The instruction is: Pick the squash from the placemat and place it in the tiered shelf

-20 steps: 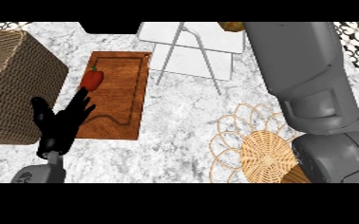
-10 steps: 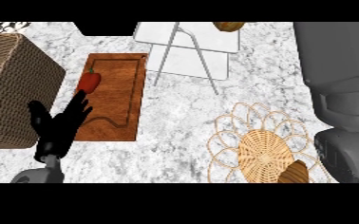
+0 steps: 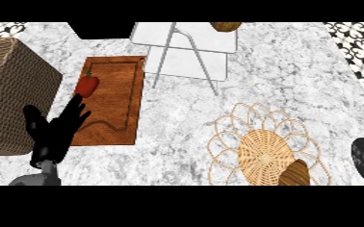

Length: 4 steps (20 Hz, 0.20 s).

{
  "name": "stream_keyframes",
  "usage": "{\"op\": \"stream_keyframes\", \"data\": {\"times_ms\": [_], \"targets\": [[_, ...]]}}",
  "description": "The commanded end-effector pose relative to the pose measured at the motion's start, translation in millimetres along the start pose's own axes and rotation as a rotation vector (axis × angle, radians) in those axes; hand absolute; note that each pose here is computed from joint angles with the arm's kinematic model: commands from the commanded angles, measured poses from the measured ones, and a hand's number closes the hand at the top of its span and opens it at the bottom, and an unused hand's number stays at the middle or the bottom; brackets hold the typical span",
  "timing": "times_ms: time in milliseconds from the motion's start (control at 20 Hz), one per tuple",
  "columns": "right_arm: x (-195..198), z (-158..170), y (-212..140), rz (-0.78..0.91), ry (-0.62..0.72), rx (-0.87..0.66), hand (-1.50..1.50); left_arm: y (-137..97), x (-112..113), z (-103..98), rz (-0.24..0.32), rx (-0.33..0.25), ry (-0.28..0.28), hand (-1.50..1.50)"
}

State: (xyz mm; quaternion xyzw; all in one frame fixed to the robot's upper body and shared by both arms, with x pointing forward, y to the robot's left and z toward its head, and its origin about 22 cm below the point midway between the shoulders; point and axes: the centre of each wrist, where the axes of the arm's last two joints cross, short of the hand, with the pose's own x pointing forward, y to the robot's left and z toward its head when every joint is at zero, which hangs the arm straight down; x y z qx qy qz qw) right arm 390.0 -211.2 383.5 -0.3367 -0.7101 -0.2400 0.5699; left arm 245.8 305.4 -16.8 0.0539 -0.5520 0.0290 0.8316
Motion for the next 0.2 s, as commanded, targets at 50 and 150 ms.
{"op": "stream_keyframes", "data": {"times_ms": [50,150], "targets": [[-6,-8,-58,-0.007,0.017,0.039,-1.5,-8,-21,12,0.01,-0.009,0.051,0.0],[-11,-11,-86,-0.019,-0.016,0.036,-1.5,-11,-20,-1,0.011,-0.004,0.067,0.0]]}}
